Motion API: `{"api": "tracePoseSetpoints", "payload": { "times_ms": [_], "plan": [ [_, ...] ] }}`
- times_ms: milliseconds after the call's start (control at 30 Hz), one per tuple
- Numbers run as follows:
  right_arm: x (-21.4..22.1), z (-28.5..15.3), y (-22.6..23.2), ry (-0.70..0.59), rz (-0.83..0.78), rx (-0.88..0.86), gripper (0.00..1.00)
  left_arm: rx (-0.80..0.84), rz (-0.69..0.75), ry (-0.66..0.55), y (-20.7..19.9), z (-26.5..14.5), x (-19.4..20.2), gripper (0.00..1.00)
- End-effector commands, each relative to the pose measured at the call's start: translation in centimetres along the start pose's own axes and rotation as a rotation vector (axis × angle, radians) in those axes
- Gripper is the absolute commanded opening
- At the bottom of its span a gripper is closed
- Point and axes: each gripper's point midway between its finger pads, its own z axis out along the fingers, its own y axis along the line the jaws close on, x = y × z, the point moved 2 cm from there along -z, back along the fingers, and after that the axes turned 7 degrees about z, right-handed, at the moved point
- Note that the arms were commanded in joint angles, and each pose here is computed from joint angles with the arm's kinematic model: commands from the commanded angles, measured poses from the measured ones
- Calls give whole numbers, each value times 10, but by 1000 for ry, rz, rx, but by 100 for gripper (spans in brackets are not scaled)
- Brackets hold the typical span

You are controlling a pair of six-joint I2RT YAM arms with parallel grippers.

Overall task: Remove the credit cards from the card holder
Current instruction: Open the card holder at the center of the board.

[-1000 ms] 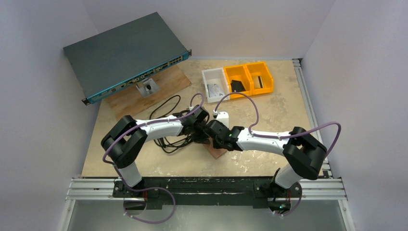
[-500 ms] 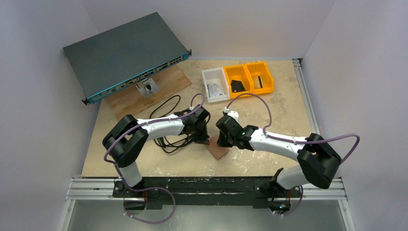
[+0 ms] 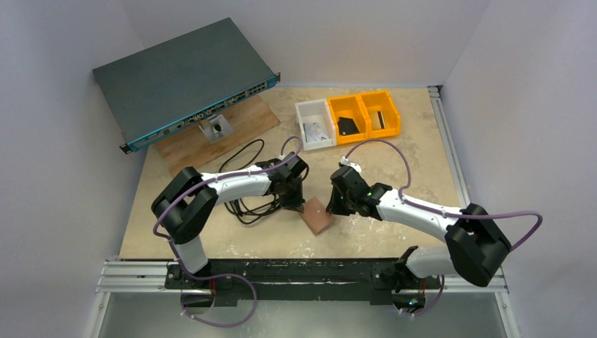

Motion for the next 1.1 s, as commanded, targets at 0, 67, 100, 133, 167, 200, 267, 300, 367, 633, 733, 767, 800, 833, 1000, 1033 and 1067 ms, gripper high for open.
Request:
{"api": "tracePoseSetpoints", "payload": {
  "times_ms": [0, 67, 100, 133, 167, 200, 267, 300, 367, 633, 733, 767, 800, 833, 1000, 1033, 1067],
  "plan": [
    [-19, -25, 21, -56, 15, -72, 0, -88, 85, -22, 15, -13, -7, 0],
    [-27, -36, 27, -78, 20, -91, 0, -69, 102, -54, 9, -30, -14, 3],
    [-30, -41, 30, -88, 23, -102, 0, -64, 110, -69, 7, -37, -17, 6],
    [-34, -45, 32, -106, 25, -105, 0, -60, 117, -82, 5, -45, -19, 10],
    [-38, -49, 33, -121, 27, -103, 0, -48, 125, -97, 2, -54, -21, 13],
    [-38, -52, 36, -121, 30, -114, 0, -43, 129, -103, 1, -60, -21, 16],
    [-37, -58, 42, -118, 34, -139, 0, -33, 134, -117, 0, -70, -22, 21],
    [-36, -61, 45, -121, 34, -148, 0, -29, 135, -123, 1, -74, -22, 23],
    [-34, -65, 49, -122, 34, -158, 0, -18, 135, -135, 1, -80, -21, 26],
    [-13, -72, 73, -101, 3, -174, 0, 21, 111, -132, 5, -84, -8, 32],
    [-12, -70, 70, -101, 0, -153, 0, 33, 103, -120, 7, -80, -3, 32],
    [-11, -69, 68, -102, -2, -141, 0, 38, 99, -117, 7, -79, -1, 32],
    [-12, -69, 65, -107, -2, -128, 0, 40, 99, -114, 7, -77, 0, 31],
    [-13, -69, 62, -111, -3, -114, 0, 39, 97, -111, 8, -76, 0, 31],
    [-14, -70, 52, -130, -15, -70, 0, 53, 99, -100, 7, -71, 2, 31],
    [-14, -68, 49, -133, -22, -54, 0, 59, 101, -96, 6, -69, 3, 31],
    [-14, -65, 44, -135, -28, -30, 0, 63, 102, -91, 4, -67, 3, 31]
  ]
}}
